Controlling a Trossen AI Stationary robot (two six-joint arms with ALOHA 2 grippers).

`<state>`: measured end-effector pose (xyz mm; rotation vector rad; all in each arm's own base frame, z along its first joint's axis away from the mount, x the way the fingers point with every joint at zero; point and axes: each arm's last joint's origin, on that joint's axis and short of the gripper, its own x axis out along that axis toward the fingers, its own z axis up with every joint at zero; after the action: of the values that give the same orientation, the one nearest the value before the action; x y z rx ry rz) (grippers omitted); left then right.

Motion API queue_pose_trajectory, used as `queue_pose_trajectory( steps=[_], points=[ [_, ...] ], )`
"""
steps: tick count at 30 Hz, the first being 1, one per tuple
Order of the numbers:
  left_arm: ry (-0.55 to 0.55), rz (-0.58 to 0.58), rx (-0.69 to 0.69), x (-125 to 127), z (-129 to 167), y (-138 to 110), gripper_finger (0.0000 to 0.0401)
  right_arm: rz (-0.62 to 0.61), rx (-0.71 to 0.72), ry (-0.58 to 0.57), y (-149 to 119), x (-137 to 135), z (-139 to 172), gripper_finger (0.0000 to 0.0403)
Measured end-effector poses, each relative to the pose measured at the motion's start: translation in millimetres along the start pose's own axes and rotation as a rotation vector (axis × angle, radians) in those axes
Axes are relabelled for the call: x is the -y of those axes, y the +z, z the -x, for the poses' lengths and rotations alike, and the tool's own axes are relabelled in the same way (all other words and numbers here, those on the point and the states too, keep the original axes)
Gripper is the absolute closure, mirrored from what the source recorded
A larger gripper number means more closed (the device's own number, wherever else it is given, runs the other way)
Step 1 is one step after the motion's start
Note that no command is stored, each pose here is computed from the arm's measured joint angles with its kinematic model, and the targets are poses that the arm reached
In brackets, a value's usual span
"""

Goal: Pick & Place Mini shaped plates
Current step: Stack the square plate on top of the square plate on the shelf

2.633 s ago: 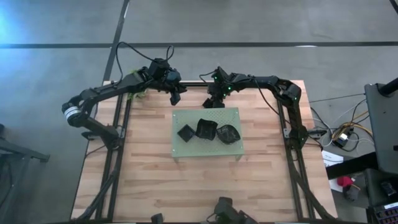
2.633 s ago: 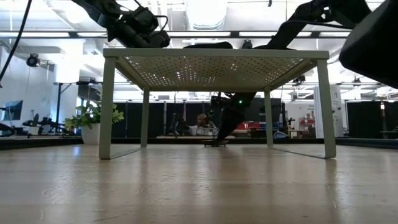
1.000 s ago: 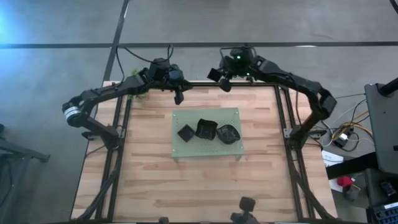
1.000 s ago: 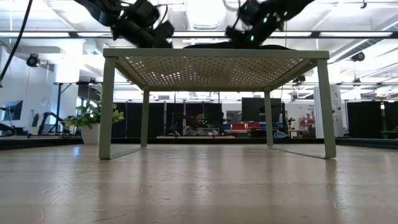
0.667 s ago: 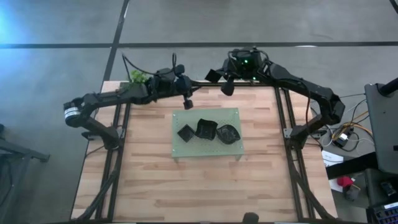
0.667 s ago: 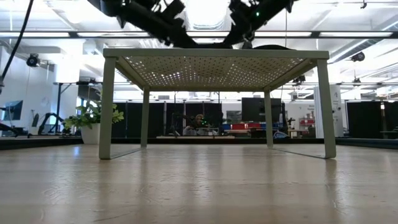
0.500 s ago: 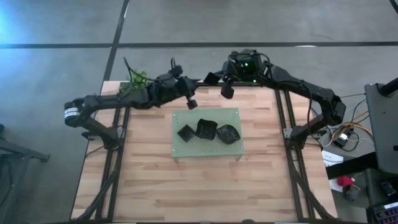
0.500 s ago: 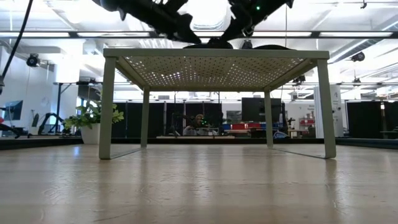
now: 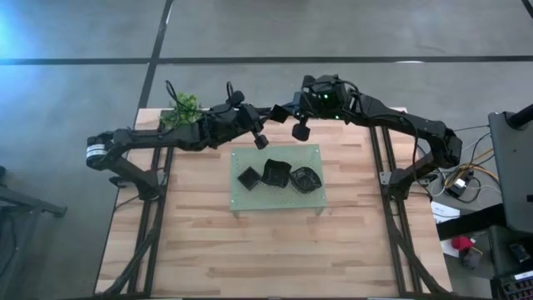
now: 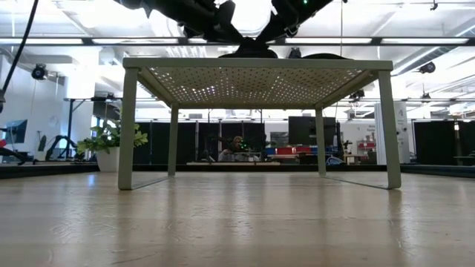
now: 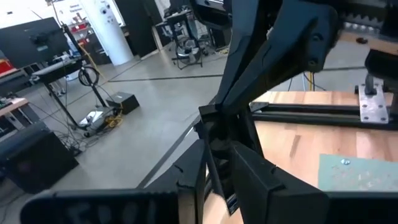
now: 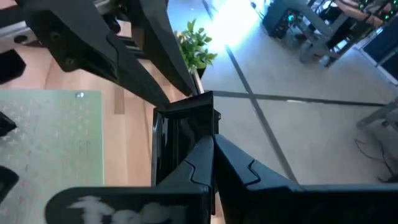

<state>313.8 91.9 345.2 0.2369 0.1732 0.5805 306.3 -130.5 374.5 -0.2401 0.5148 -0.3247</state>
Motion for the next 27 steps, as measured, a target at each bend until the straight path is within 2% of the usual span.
queue_pose_trajectory(
  steps=[11, 16, 20, 27],
  points=[
    [0.003, 0.019, 0.005, -0.1, -0.1, 0.5, 0.033, 0.009, 0.027, 0.009, 4.2, -5.7, 0.2, 0.0395],
    [0.079, 0.019, -0.013, -2.2, -0.1, -0.1, 0.033, 0.01, 0.034, 0.01, 5.2, -6.4, 0.2, 0.0395],
    [0.085, 0.018, -0.015, -2.4, -0.1, -0.2, 0.0333, 0.014, 0.042, 0.014, 6.5, -8.4, 0.3, 0.0395],
    [0.085, 0.023, -0.016, -2.0, 0.0, -0.3, 0.0395, 0.017, 0.045, 0.015, 6.8, -8.7, 0.3, 0.0394]
  ],
)
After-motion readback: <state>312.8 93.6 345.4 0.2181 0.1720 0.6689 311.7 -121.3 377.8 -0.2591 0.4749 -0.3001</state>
